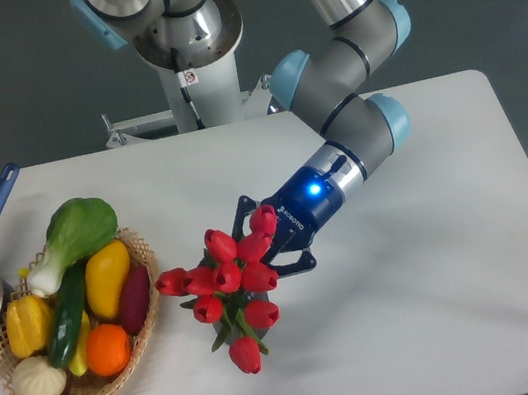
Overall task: Insert the flowers into the vase
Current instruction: 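Open the gripper to release the tulips in the vase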
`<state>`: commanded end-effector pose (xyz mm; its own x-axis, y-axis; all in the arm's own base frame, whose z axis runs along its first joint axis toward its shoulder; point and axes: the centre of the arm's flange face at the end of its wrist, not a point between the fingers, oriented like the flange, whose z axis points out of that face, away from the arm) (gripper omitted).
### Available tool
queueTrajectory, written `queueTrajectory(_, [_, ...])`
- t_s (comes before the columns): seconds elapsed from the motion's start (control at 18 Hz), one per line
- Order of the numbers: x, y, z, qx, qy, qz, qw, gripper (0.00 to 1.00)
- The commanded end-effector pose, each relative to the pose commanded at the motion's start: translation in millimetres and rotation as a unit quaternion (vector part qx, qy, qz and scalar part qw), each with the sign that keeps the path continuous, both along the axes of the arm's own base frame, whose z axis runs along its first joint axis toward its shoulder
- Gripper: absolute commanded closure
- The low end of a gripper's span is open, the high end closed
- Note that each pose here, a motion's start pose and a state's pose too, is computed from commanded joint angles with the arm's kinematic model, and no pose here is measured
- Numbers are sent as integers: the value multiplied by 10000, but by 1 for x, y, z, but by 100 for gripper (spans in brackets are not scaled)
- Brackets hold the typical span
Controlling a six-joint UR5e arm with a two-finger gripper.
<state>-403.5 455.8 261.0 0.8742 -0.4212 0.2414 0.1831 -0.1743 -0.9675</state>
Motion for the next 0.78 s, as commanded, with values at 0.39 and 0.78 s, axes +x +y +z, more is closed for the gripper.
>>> queueTrajectory(0.39, [-5,-6,-3,20,143,48,9999,0])
queueTrajectory(0.78, [-14,-18,-9,-155,232,135,9995,0])
